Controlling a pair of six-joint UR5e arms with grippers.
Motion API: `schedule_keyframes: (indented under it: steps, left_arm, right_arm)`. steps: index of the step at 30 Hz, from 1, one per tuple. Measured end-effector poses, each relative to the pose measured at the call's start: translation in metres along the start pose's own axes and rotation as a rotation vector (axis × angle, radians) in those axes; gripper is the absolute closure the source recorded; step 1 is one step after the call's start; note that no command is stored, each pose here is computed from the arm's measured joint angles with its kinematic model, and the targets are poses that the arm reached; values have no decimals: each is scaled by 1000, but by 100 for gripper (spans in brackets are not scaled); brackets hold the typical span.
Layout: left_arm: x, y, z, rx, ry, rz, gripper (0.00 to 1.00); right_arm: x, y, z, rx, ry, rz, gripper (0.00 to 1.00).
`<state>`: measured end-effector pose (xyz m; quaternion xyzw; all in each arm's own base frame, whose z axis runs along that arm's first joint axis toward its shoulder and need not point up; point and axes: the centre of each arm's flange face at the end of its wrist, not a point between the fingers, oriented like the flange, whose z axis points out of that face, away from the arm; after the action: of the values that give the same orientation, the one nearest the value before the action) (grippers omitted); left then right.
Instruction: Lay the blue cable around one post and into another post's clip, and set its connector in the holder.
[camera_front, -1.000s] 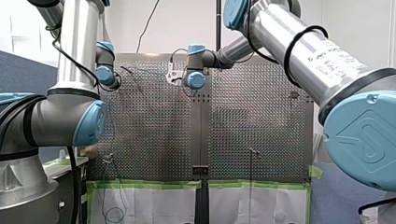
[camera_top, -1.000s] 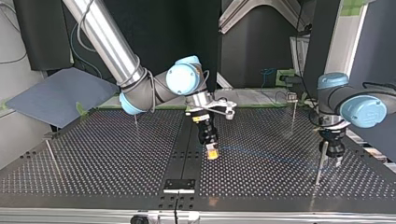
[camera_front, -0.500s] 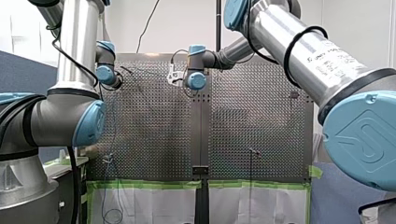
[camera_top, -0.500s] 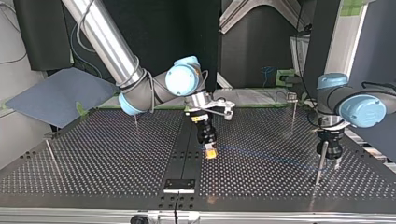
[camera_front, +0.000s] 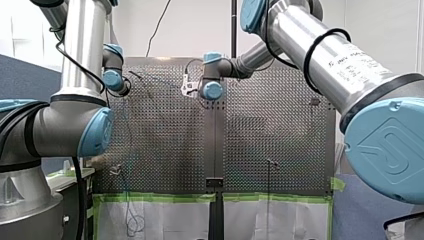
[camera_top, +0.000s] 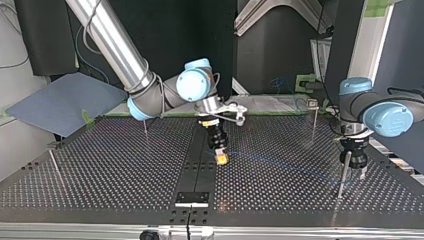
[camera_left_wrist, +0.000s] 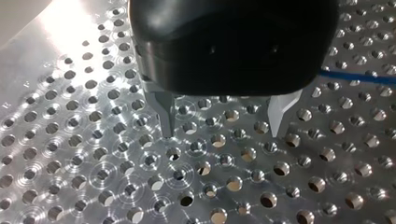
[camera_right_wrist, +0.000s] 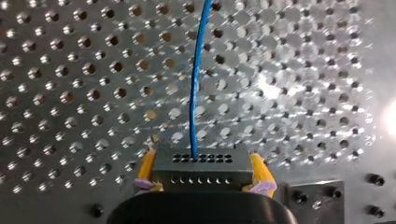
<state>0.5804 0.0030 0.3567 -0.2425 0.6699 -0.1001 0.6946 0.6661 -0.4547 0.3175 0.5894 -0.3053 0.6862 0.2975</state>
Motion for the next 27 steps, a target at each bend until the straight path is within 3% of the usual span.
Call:
schedule_keyframes:
  steps: [6,14,19,27]
  left_arm:
    - [1,-2,1,22,2,-21,0]
    - [0,-5,2,45,-3,-95,0]
    - [7,-6,0,70,23,-138,0]
    - [12,1,-3,42,11,-192,0]
  right_arm:
    - [-22,6,-8,-29,-15,-1,82]
    - [-49,13,-18,-59,-15,-7,82]
    - [-63,20,-24,-89,-17,-11,82]
    - [-89,34,-37,-158,-17,-13,82]
